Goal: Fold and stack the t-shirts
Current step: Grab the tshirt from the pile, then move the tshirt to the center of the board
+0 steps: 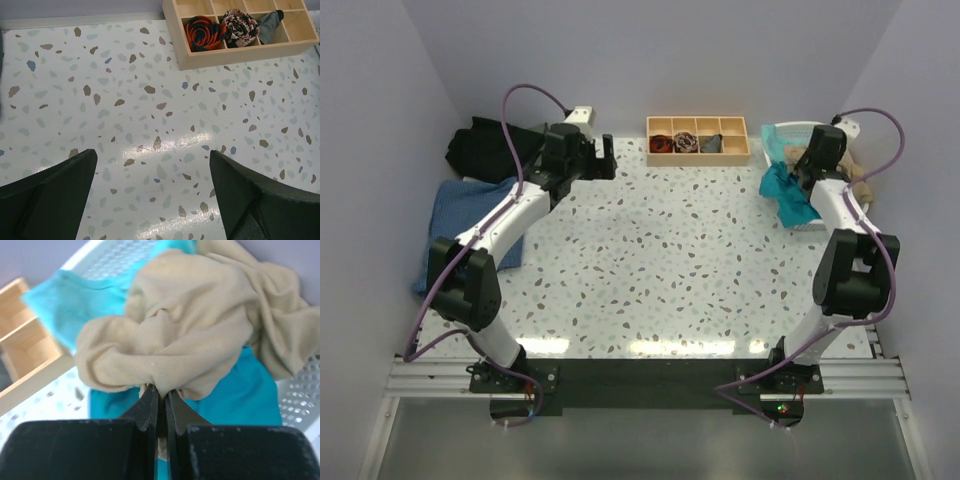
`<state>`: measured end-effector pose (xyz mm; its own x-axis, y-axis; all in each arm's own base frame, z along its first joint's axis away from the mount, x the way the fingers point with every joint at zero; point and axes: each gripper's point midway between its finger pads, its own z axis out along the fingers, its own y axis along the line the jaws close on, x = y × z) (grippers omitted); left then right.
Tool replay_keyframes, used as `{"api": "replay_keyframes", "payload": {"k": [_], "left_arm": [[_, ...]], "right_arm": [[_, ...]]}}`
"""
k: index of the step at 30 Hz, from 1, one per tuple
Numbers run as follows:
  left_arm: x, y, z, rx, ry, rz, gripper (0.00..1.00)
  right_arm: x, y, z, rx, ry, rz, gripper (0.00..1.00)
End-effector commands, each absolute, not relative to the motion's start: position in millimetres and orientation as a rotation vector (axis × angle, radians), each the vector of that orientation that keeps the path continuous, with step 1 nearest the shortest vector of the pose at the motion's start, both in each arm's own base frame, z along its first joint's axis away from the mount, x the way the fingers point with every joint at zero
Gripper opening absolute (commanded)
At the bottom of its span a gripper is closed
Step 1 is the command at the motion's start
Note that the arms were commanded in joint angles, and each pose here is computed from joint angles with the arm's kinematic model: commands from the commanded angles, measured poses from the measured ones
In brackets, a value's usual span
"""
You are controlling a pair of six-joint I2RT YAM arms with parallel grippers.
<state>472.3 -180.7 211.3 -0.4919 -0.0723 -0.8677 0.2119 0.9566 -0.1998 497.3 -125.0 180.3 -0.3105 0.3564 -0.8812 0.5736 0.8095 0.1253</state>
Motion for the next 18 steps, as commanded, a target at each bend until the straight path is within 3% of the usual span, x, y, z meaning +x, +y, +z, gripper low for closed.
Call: {"api": "replay_keyframes", "payload": {"k": [1, 8, 12, 18], "left_arm": [[477.0, -177.7, 232.8, 0.084, 1.999, -0.330, 1.00], [470.9, -157.0, 251.9, -0.007, 1.940, -0.257, 1.00], [462.3, -146.7, 270.4, -0.063, 1.876, -0.249, 1.00], [437.6, -140.4, 288.7, -0.121, 1.807, -0.315, 1.00]], "right_arm": [[513.9, -47.4, 315.5, 0.363, 1.704, 0.002, 0.00], [453.6, 17.1, 442.7, 0.072, 1.601, 0.182, 0.00], [389.5, 67.5, 533.5, -0.165, 1.474, 0.365, 0.00], [295.0, 130.0, 600.8, -0.430, 1.306, 0.702, 0.00]]}}
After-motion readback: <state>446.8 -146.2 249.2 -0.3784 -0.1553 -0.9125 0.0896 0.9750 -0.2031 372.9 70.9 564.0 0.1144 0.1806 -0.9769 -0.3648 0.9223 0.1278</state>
